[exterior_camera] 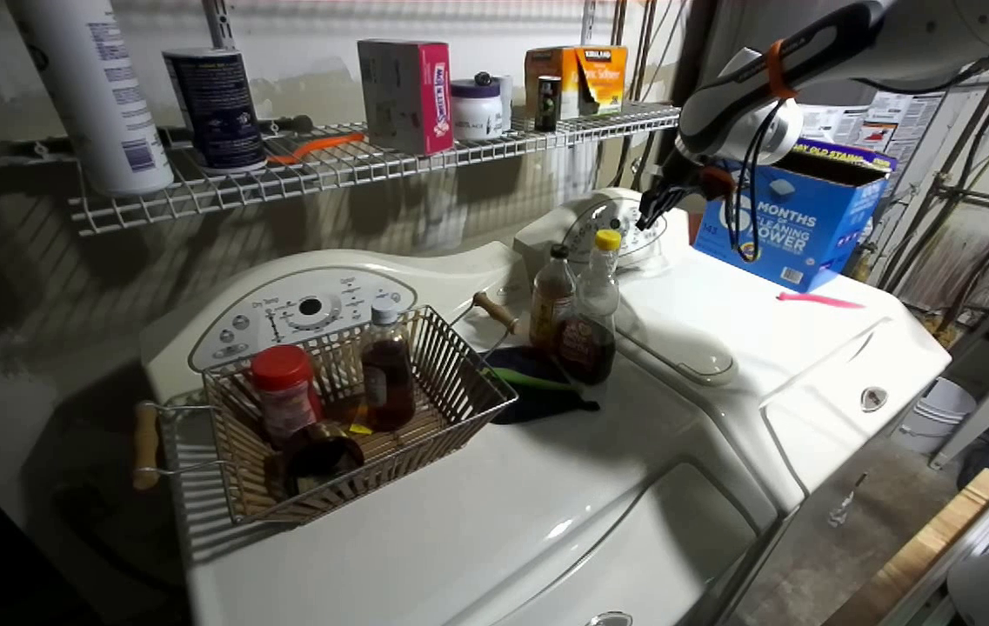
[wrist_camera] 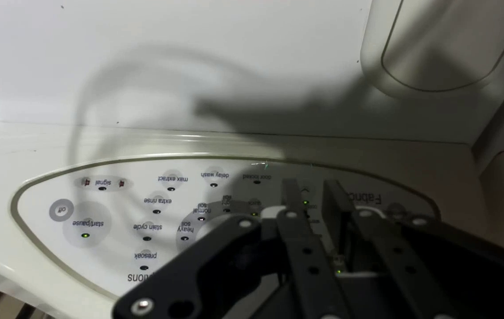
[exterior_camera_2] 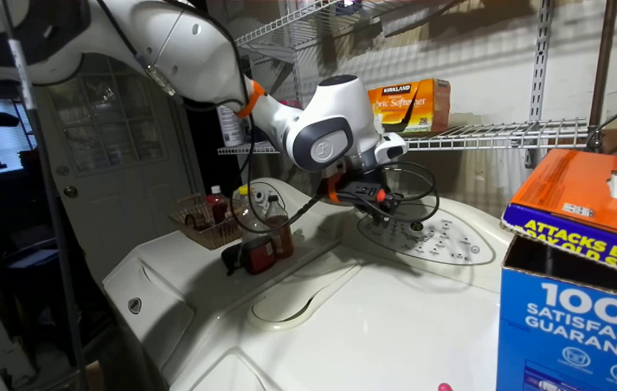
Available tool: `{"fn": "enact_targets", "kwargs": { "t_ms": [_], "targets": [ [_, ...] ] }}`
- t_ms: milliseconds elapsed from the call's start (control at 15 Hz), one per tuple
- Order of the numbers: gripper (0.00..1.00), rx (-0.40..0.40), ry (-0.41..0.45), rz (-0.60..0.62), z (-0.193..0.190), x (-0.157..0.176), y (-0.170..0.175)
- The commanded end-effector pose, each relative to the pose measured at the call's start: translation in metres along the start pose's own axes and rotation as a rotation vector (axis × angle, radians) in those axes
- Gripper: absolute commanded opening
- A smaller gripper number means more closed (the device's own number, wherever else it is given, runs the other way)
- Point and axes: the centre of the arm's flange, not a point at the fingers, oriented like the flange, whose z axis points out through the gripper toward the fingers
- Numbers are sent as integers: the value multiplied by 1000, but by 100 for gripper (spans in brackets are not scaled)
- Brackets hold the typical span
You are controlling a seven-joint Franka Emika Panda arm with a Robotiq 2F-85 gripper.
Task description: Turn the knob of the washing machine on the right
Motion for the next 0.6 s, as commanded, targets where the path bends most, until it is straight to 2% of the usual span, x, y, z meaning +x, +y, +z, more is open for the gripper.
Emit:
{"fn": "enact_targets", "kwargs": {
  "t_ms": [0,533],
  "targets": [
    [0,6,40,-1,21,15,19],
    [0,13,59,3,51,13,39]
  ]
}}
